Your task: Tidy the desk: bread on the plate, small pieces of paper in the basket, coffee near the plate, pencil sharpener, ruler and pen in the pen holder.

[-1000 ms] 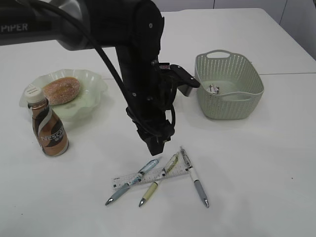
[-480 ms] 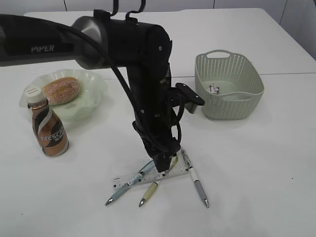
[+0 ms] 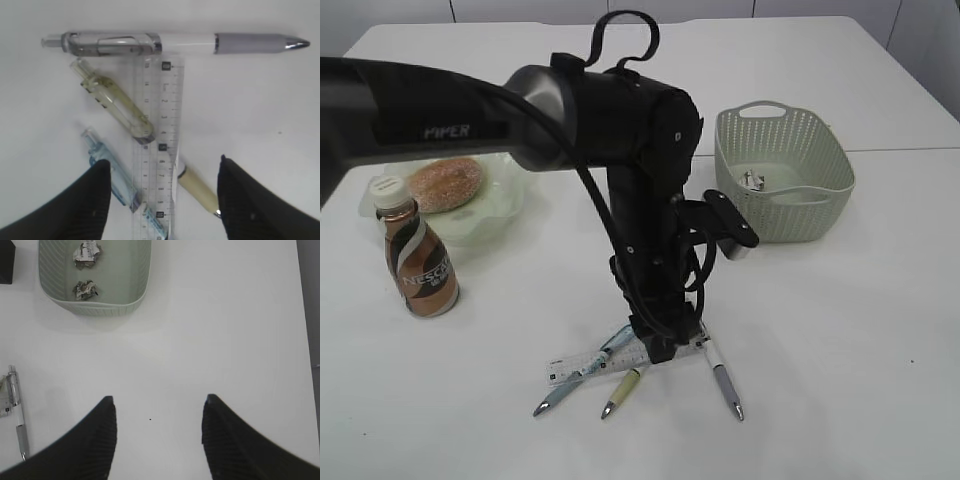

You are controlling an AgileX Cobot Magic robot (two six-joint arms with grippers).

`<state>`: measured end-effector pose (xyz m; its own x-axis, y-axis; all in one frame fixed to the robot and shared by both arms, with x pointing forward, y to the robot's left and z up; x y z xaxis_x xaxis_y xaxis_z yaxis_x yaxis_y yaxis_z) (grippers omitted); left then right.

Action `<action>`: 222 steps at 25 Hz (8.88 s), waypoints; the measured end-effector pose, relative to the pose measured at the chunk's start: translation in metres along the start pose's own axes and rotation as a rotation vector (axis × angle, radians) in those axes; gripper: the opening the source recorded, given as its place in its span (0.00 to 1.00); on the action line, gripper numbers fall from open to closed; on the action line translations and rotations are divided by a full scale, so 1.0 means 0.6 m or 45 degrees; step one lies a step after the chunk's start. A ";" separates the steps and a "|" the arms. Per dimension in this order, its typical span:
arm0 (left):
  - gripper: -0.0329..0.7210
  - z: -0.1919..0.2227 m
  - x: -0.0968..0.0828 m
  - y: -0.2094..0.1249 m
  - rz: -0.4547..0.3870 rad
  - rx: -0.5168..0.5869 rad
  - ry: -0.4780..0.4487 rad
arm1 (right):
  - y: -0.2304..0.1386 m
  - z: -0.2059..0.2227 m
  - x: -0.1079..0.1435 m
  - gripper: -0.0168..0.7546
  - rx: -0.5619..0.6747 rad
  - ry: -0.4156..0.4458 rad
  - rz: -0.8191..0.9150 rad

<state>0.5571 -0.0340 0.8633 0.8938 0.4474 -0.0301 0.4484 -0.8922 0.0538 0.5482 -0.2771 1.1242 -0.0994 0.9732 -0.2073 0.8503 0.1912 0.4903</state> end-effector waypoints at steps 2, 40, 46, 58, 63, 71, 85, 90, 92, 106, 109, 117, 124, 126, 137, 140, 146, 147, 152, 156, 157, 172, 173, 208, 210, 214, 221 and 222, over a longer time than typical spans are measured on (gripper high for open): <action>0.70 0.010 0.001 0.001 0.001 0.004 0.002 | 0.000 0.000 0.000 0.55 0.000 0.000 0.000; 0.70 0.054 0.016 0.005 0.028 0.016 0.055 | 0.000 0.000 0.000 0.55 0.002 0.000 -0.005; 0.70 0.054 0.016 0.005 0.028 0.016 0.055 | 0.000 0.000 0.000 0.55 0.002 0.000 -0.005; 0.70 0.059 0.016 0.004 0.028 0.024 0.053 | 0.000 0.000 0.000 0.55 0.002 0.000 -0.005; 0.68 0.059 0.016 0.004 0.028 0.024 0.053 | 0.000 0.000 0.000 0.55 0.002 0.000 -0.005; 0.56 0.060 0.018 0.005 0.031 0.023 0.059 | 0.000 0.000 0.000 0.55 0.002 0.000 -0.005; 0.45 0.068 0.016 0.003 0.027 0.036 0.048 | 0.000 0.000 0.000 0.55 0.002 0.000 -0.005; 0.45 0.068 0.016 0.003 0.027 0.036 0.048 | 0.000 0.000 0.000 0.55 0.002 0.000 -0.005; 0.44 0.068 0.016 0.003 0.027 0.036 0.048 | 0.000 0.000 0.000 0.55 0.002 0.000 -0.005; 0.42 0.068 0.020 0.000 0.001 0.055 0.067 | 0.000 0.000 0.000 0.55 0.002 0.000 -0.005; 0.42 0.068 0.020 -0.001 -0.011 0.056 0.067 | 0.000 0.000 0.000 0.55 0.002 0.000 -0.005; 0.42 0.067 0.013 0.001 -0.037 0.046 0.034 | 0.000 0.000 0.000 0.55 0.002 0.000 -0.005; 0.42 0.051 0.012 0.001 -0.044 0.035 0.038 | 0.000 0.000 0.000 0.55 0.002 0.000 -0.005; 0.42 0.043 0.013 0.003 -0.047 0.022 0.042 | 0.000 0.000 0.000 0.55 0.002 0.000 -0.005; 0.42 0.001 0.016 0.012 -0.174 -0.016 0.056 | 0.000 0.000 0.000 0.55 0.002 0.002 -0.005; 0.42 -0.030 0.029 0.030 -0.287 -0.080 0.069 | 0.000 0.000 0.000 0.55 0.002 0.002 -0.005; 0.42 -0.101 0.078 0.054 -0.583 -0.234 0.086 | 0.000 0.000 0.001 0.55 0.002 0.005 -0.004; 0.42 -0.112 0.087 0.057 -0.630 -0.263 0.088 | 0.000 0.000 0.001 0.55 0.002 0.007 -0.003; 0.42 -0.161 0.135 0.058 -0.770 -0.374 0.111 | 0.000 0.000 0.002 0.55 0.002 0.010 -0.002; 0.42 -0.187 0.164 0.067 -0.808 -0.494 0.131 | 0.000 0.000 0.002 0.55 0.002 0.012 -0.001; 0.42 -0.192 0.170 0.073 -0.809 -0.538 0.138 | 0.000 0.000 0.002 0.55 0.002 0.012 -0.001; 0.42 -0.288 0.258 0.147 -0.701 -1.245 0.385 | 0.000 0.000 0.002 0.55 0.002 0.010 -0.002; 0.42 -0.293 0.265 0.146 -0.704 -1.272 0.394 | 0.000 0.000 0.001 0.55 0.002 0.007 -0.003; 0.42 -0.213 0.337 0.161 -0.752 -1.408 0.409 | 0.000 0.000 -0.011 0.55 0.000 -0.056 -0.024; 0.42 -0.213 0.337 0.161 -0.752 -1.408 0.409 | 0.000 0.000 -0.011 0.55 0.000 -0.056 -0.024; 0.42 -0.213 0.336 0.161 -0.753 -1.409 0.407 | 0.000 0.000 -0.011 0.55 0.000 -0.056 -0.024; 0.42 -0.213 0.336 0.161 -0.759 -1.408 0.401 | 0.000 0.000 -0.011 0.55 0.000 -0.056 -0.024; 0.42 -0.211 0.336 0.160 -0.761 -1.399 0.400 | 0.000 0.000 -0.011 0.55 0.000 -0.056 -0.024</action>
<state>0.7805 -0.0217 0.9887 0.4500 0.8865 -0.1073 0.4098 -0.0982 0.9069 0.5488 -0.2835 1.1257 -0.0927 0.9629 -0.2535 0.8486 0.2096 0.4858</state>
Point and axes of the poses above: a point on each arm's last joint axis where the gripper is mounted, z pointing out along that axis toward the gripper, x along the wrist's bending axis when the last joint is at zero, y = z × x, the point moved 6 cm from there along z, pointing out along that axis toward the gripper, and after that the axes turned 8 degrees about -z, right-handed, at the moved point
